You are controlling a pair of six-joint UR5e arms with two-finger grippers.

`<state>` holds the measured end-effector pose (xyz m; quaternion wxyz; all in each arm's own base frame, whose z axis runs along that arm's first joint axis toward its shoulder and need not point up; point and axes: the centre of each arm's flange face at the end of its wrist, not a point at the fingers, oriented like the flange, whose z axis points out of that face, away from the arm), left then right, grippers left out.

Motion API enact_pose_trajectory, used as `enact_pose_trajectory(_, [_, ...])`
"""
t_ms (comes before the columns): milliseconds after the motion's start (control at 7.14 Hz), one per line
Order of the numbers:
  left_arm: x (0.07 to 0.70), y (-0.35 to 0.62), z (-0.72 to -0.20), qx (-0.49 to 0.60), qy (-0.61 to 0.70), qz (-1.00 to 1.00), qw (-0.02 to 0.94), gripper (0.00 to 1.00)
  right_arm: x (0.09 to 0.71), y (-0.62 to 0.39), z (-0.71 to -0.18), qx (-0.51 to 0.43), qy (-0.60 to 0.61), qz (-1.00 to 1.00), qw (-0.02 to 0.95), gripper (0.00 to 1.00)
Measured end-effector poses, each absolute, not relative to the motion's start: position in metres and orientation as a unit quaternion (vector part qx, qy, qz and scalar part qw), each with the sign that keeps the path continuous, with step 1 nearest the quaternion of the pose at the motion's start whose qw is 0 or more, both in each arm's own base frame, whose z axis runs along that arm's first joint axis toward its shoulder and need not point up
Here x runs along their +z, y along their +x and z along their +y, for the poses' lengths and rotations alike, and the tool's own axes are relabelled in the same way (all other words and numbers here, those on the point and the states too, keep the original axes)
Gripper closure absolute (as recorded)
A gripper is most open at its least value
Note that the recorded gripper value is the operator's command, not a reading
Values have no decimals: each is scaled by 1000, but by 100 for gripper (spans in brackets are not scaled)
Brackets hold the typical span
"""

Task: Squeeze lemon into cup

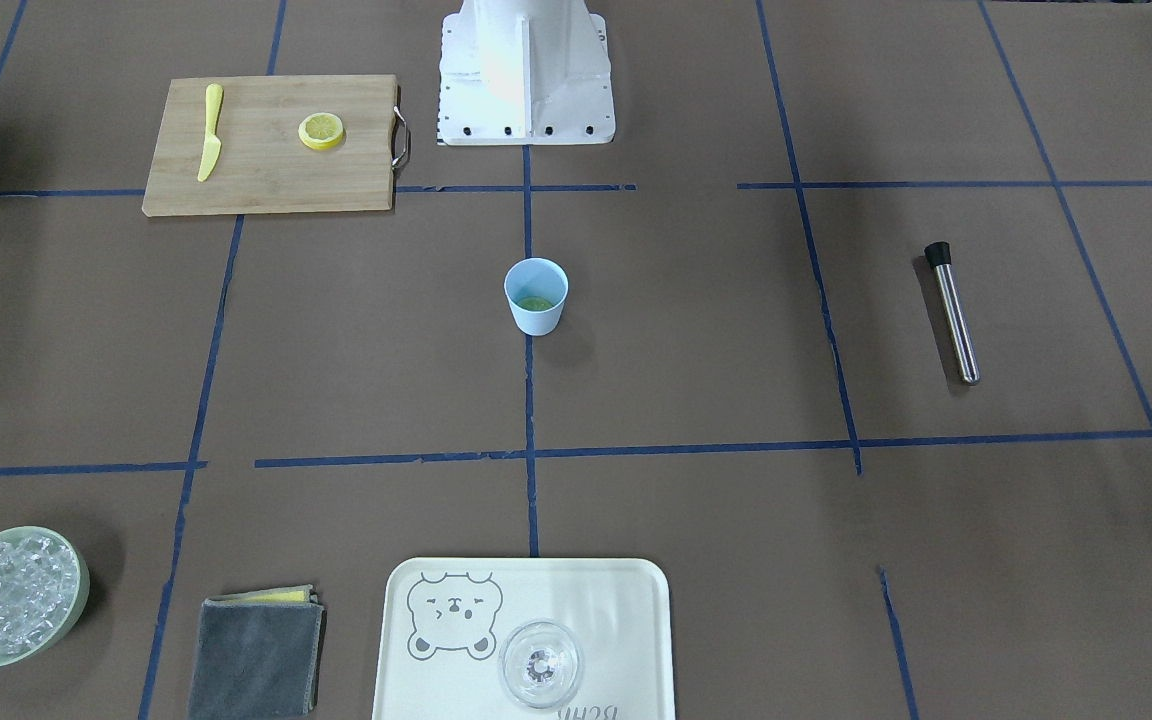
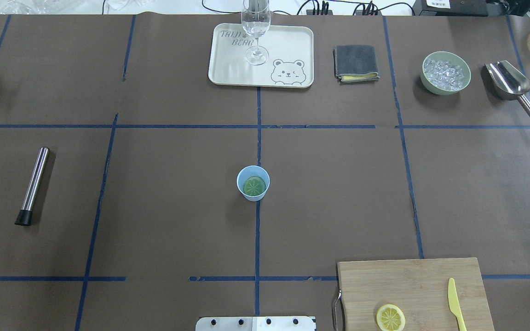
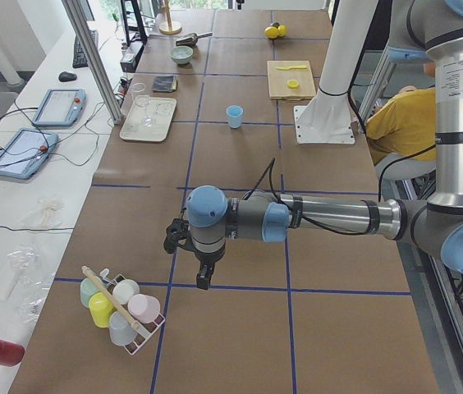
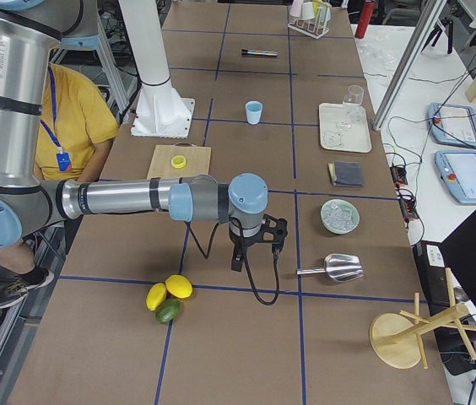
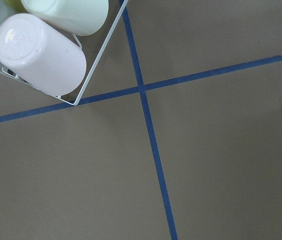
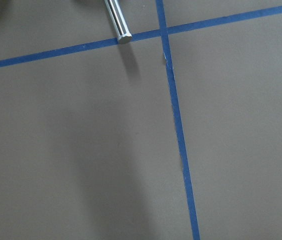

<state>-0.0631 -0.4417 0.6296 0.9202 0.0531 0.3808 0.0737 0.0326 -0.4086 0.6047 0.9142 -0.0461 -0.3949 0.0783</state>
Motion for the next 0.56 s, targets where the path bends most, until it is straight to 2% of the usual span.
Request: enact_pose_trajectory(560, [630,-63,-442,52,9,385,922,0,606,33,-409,80,-48,-391,916,0])
